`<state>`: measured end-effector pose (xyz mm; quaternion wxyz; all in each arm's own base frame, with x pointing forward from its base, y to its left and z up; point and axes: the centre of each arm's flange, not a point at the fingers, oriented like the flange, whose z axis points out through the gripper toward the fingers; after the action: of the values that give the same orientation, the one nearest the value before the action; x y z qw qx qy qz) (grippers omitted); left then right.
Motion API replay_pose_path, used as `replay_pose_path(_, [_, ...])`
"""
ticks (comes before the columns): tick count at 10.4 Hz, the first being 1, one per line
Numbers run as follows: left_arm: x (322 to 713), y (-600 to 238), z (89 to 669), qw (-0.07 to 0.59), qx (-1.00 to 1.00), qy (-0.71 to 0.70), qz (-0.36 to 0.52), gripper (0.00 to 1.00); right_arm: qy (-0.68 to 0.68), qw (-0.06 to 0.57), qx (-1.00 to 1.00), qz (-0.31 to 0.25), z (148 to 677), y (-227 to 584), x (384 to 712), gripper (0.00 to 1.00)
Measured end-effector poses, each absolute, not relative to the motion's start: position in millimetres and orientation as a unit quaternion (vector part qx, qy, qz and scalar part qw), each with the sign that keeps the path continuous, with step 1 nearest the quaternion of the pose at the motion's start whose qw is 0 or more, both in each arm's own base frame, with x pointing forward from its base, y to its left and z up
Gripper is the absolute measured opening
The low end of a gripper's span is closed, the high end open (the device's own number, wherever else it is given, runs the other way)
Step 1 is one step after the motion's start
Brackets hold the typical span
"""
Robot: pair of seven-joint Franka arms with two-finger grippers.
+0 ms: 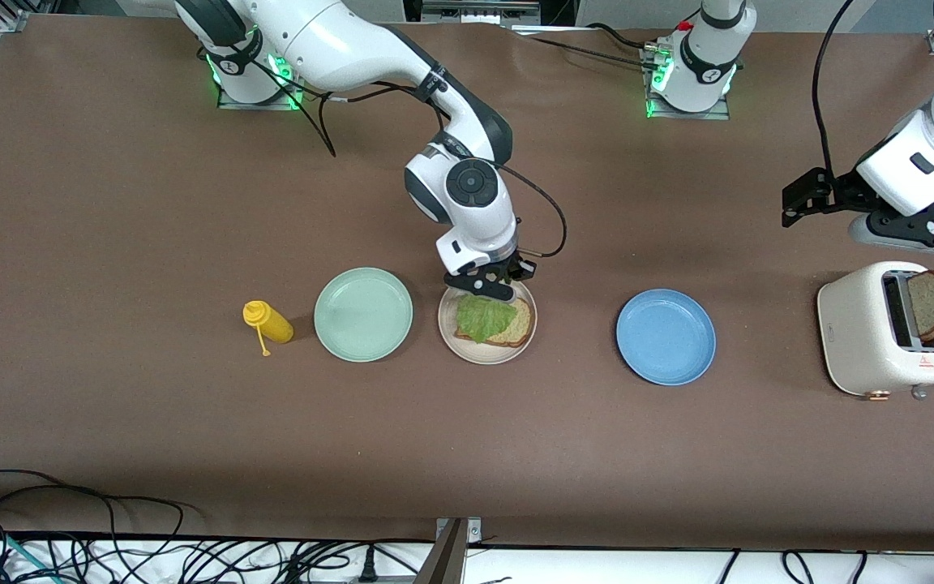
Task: Make sandwich on beige plate with both arms
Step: 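Open the right gripper to release the lettuce and lift away, then move the right gripper to the yellow mustard bottle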
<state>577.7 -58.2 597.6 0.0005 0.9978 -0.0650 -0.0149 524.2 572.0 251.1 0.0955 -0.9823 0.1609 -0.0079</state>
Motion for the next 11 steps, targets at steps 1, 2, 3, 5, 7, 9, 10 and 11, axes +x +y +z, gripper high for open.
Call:
replay_pose_path(1, [577.7, -58.3, 598.1, 0.000, 0.998, -0.064, -0.014, 1.00, 0.161, 0.092, -0.983, -0.007, 252.5, 571.0, 525.2, 0.28])
replay_pose_path(2, [577.8, -57.8, 599.5, 0.000, 0.998, -0.062, -0.013, 1.00, 0.163, 0.082, -0.983, -0.002, 255.0, 568.5, 526.7, 0.39])
replay_pose_path(3, [577.8, -56.6, 601.9, 0.000, 0.998, -0.061, -0.010, 1.00, 0.164, 0.071, -0.984, 0.002, 261.7, 565.4, 529.0, 0.53])
replay_pose_path(5, [576.2, -56.0, 607.3, 0.000, 0.998, -0.061, -0.005, 1.00, 0.171, 0.039, -0.984, 0.011, 292.8, 548.6, 537.1, 0.82])
replay_pose_path(7, [574.2, -56.8, 612.1, 0.005, 0.998, -0.060, -0.001, 1.00, 0.181, -0.011, -0.983, 0.021, 338.6, 505.8, 555.4, 1.00])
replay_pose_path(9, [574.1, -57.1, 613.1, 0.009, 0.998, -0.060, 0.000, 1.00, 0.172, -0.038, -0.984, 0.037, 387.0, 447.4, 580.0, 1.00])
replay_pose_path(10, [574.2, -56.2, 613.6, 0.009, 0.998, -0.059, 0.000, 1.00, 0.171, -0.039, -0.984, 0.040, 405.2, 422.5, 590.7, 1.00])
replay_pose_path(11, [574.3, -55.4, 614.2, 0.009, 0.998, -0.058, 0.001, 1.00, 0.169, -0.040, -0.984, 0.042, 416.8, 404.2, 596.5, 1.00])
